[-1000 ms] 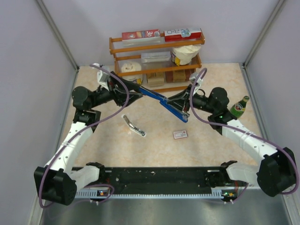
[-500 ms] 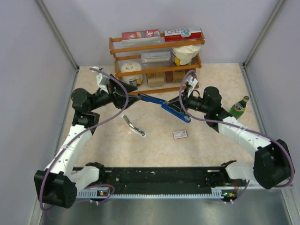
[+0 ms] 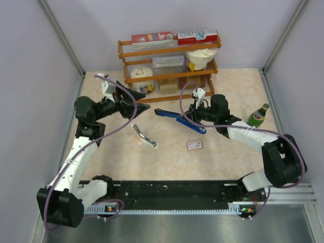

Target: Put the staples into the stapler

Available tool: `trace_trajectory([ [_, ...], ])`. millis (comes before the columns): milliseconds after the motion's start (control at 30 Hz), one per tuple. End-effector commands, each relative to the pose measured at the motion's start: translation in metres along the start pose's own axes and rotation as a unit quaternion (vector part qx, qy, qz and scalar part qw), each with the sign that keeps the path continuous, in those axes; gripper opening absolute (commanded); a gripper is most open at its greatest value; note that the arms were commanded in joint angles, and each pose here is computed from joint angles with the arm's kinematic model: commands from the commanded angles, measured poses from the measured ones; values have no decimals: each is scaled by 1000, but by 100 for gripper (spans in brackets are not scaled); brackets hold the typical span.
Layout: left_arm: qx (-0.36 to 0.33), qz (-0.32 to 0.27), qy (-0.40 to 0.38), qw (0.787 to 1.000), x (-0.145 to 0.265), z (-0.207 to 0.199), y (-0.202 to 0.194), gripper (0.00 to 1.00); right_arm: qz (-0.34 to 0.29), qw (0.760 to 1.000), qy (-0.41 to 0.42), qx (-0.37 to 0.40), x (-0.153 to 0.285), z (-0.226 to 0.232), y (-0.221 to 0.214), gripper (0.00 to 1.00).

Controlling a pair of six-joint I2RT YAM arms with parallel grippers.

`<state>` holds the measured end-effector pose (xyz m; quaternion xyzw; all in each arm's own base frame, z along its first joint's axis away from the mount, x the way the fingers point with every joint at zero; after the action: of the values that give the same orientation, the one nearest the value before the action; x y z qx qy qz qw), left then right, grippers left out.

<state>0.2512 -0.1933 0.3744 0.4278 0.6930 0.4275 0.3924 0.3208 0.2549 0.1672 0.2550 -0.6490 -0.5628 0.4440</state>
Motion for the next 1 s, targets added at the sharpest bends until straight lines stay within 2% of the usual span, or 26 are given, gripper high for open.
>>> trace_trajectory([
  [0, -24, -5, -4, 1000, 4, -6, 5, 66, -53, 996, -23, 75, -8, -20, 43, 0],
  [533, -24, -2, 17, 1000, 14, 1, -1, 66, 0, 991, -51, 125, -53, -21, 19, 0],
  [967, -29, 7, 55, 998, 24, 6, -2, 66, 31, 987, -87, 128, -91, -19, 0, 0],
])
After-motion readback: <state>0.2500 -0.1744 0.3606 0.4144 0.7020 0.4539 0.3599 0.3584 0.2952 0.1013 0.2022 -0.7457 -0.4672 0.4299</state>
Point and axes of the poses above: each gripper's point midway between its finger pads, its own x axis back along the fingers, its own z axis along the line the jaws close on, y = z × x, the point moved 1 cm from there along x, back along the fingers, and after that the axes turned 11 degrees about x, right-handed, at the moved point
